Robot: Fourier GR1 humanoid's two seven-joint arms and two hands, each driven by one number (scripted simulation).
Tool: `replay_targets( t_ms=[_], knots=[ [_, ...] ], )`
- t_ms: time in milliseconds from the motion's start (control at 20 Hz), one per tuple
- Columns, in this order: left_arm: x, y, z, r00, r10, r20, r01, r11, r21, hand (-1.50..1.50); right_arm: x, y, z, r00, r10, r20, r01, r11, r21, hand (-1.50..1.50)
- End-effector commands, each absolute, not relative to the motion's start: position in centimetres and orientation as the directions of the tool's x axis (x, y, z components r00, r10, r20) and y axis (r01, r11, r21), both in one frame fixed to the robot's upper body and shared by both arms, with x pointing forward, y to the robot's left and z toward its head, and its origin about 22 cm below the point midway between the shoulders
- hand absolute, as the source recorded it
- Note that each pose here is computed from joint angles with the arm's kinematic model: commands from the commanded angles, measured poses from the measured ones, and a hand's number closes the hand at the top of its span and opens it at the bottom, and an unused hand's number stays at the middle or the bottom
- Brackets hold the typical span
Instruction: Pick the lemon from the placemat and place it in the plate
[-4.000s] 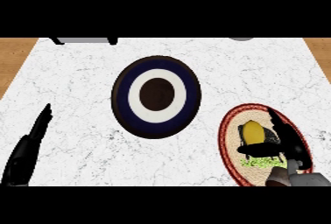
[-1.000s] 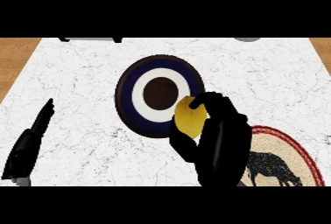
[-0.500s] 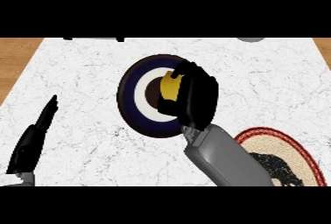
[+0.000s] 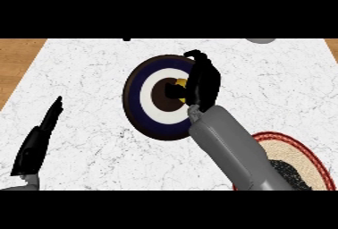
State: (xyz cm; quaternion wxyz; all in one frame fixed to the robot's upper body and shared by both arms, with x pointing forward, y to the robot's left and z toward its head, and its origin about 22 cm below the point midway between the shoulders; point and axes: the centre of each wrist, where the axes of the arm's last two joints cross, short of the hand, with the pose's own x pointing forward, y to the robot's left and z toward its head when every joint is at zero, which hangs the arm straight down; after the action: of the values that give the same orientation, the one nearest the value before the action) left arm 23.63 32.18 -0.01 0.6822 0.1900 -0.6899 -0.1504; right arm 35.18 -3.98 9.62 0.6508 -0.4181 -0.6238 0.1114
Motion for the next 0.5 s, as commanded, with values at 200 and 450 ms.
replay_targets(
  t_ms=[200, 450],
  knots=[
    [24.0, 31.6, 0.2, 0.006, -0.461, 0.887, -0.043, 0.886, 0.461, 0.00, 36.5, -2.3, 9.9, 0.130, 0.476, 0.870, 0.550, 0.695, -0.463, -1.50],
    [23.7, 33.6, 0.3, 0.035, -0.478, 0.878, -0.110, 0.871, 0.479, 0.00, 35.6, -4.2, 7.9, 0.030, 0.347, 0.937, 0.677, 0.683, -0.275, -1.50]
  ],
)
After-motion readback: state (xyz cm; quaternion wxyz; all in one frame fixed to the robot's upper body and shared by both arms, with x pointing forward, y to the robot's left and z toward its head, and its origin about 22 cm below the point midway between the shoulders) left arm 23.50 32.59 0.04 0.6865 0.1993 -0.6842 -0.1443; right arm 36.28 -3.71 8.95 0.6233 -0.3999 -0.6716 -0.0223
